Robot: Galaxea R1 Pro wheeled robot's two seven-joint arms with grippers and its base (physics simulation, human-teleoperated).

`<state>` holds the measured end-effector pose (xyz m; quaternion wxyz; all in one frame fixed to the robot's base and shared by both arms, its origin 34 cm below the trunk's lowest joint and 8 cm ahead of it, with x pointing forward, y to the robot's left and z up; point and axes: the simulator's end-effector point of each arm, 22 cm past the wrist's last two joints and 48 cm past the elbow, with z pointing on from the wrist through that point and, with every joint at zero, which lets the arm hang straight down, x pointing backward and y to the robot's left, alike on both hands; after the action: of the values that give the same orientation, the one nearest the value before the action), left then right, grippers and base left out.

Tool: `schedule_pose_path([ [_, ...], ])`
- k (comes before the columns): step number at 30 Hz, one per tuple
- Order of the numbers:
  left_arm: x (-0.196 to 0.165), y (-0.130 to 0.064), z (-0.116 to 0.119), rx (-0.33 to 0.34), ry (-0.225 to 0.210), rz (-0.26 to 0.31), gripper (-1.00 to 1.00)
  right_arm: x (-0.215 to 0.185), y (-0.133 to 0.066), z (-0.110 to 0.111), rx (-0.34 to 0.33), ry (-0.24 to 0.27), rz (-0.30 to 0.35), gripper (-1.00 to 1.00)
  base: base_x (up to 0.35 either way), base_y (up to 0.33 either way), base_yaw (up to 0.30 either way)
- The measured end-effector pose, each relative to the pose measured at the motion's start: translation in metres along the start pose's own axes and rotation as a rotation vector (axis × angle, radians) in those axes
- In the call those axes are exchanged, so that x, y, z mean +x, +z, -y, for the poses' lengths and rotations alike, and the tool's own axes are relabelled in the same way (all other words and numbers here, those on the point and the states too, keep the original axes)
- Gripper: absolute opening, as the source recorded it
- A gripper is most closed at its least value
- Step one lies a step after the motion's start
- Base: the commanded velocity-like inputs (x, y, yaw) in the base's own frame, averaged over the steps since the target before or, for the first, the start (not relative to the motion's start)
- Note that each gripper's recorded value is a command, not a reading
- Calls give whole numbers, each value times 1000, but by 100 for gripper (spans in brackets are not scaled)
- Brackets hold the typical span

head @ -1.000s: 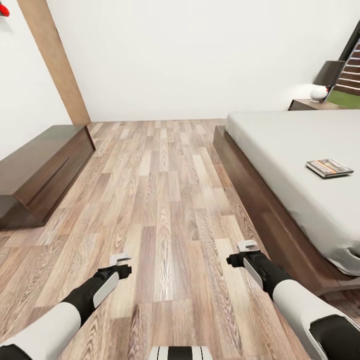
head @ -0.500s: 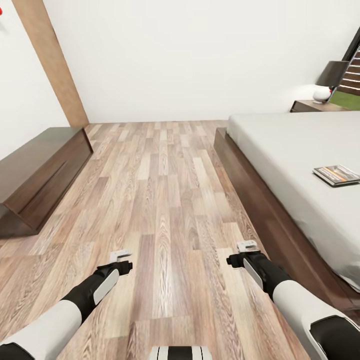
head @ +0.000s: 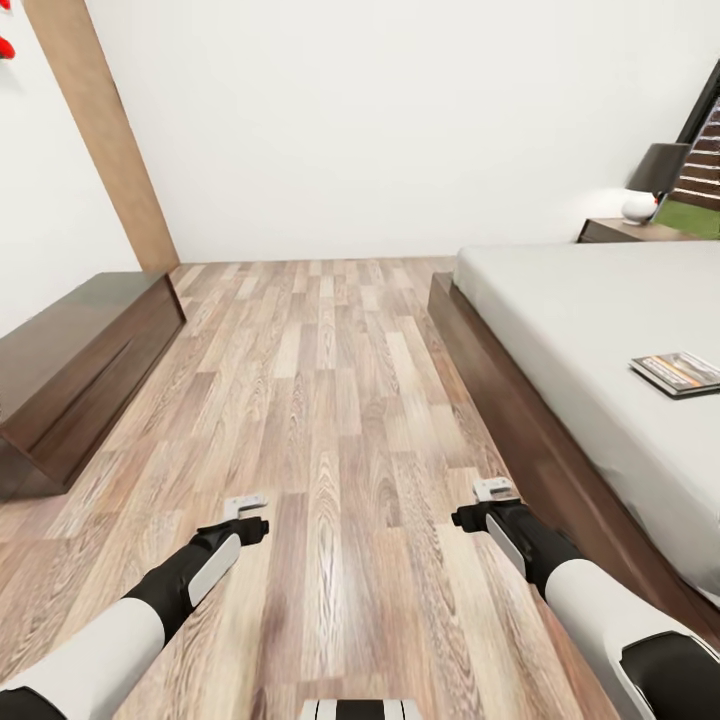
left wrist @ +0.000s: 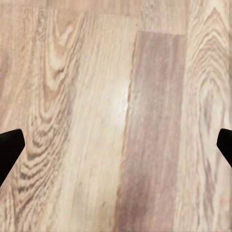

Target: In the bedroom, move the book from the bed onto either nightstand, and place the two sandals side by side next to the bed.

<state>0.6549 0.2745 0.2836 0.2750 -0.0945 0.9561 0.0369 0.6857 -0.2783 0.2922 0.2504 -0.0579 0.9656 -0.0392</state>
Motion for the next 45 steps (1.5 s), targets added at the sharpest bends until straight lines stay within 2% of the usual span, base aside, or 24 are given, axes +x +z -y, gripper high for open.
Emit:
schedule_pose_path([
  [7, -13, -12, 2, 7, 3, 16, 100, -14, -13, 2, 4, 1, 29, 100, 6, 0, 0],
  [14, -54, -36, 21, 55, 2, 91, 100, -28, -26, 4, 5, 3, 44, 100, 1, 0, 0],
  [17, -67, -46, 27, 68, 7, 103, 100, -42, -34, 3, 0, 3, 62, 100, 0, 0, 0],
  [18, -70, -51, 26, 51, 17, 94, 100, -63, -43, -1, -9, 0, 97, 100, 0, 0, 0],
  [24, -93, -71, 22, -3, 24, 108, 100, -110, -75, -12, -36, -6, 151, 100, 0, 0, 0],
  [25, -100, -82, 26, -9, 26, 128, 100, -134, -91, -18, -51, -9, 191, 100, 0, 0, 0],
  [28, -105, -98, 37, 9, 43, 129, 100, -158, -111, -22, -64, -10, 228, 100, 0, 0, 0],
  [33, -111, -122, 52, 47, 75, 124, 100, -181, -134, -19, -74, 16, 255, 100, 0, 0, 0],
  [37, -120, -143, 60, 67, 87, 142, 100, -195, -153, -15, -81, 41, 275, 100, 0, 0, 0],
  [40, -132, -164, 57, 50, 89, 174, 100, -204, -177, -11, -90, 63, 299, 100, 0, 0, 0],
  [45, -136, -177, 54, 30, 117, 151, 100, -213, -202, -6, -86, 69, 317, 100, 0, 0, 0],
])
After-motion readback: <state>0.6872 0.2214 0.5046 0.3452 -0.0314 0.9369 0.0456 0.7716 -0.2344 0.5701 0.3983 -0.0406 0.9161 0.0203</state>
